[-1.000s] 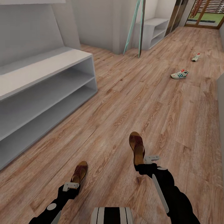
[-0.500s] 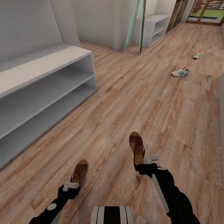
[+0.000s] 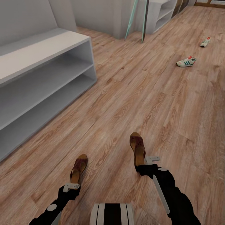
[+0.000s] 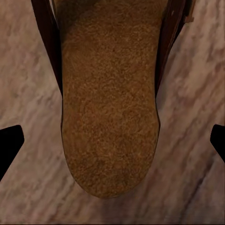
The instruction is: Pick up the two gym shoes and the two sandals from the corridor floor and place them onto the hallstand (shoe rack) in the corridor, making sure they are on the rack and not on the floor. Arrange them so the two gym shoes are next to each other and the two sandals are next to each other.
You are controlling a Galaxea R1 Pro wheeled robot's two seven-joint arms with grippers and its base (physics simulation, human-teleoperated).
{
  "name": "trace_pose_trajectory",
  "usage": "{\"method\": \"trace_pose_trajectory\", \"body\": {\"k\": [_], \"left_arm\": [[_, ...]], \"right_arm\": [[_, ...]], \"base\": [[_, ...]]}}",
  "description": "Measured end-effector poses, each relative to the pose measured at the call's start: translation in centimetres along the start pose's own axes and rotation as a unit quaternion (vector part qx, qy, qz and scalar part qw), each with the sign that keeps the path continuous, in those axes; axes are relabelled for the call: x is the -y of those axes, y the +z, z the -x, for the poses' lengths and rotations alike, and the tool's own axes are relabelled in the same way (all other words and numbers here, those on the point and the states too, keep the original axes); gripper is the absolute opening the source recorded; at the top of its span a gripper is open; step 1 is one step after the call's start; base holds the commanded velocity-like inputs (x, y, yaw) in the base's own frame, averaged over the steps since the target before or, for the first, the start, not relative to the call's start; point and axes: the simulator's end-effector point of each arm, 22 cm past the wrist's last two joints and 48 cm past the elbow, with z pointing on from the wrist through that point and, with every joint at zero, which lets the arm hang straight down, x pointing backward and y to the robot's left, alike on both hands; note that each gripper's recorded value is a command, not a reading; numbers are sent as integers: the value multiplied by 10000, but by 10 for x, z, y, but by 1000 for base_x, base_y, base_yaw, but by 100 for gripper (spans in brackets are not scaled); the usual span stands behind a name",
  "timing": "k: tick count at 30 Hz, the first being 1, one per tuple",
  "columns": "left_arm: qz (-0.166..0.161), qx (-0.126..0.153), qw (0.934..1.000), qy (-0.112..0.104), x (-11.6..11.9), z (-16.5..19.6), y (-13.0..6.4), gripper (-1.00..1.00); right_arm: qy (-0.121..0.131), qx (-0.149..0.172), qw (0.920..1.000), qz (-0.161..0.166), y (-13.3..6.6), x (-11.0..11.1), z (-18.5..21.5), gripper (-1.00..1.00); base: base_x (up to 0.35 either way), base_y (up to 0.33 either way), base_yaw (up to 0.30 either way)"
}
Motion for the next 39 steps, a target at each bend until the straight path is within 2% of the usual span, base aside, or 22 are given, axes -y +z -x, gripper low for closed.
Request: {"method": "trace_pose_trajectory", "body": {"k": [12,23,39], "left_arm": [[-3,-118,9999,-15,0,-13,3,100],[-24,-415,9991,-32,3,-45,9,100],[-17,-412,9991,-45,2,-45,9,100]], "right_arm": [[12,-118,9999,9,8,0,-10,-100],[36,-416,9991,19,29,1,-36,-100],[35,-416,9991,18,29,1,-36,-100]], "base": [[0,0,0],[0,0,0],[52,0,0]]}}
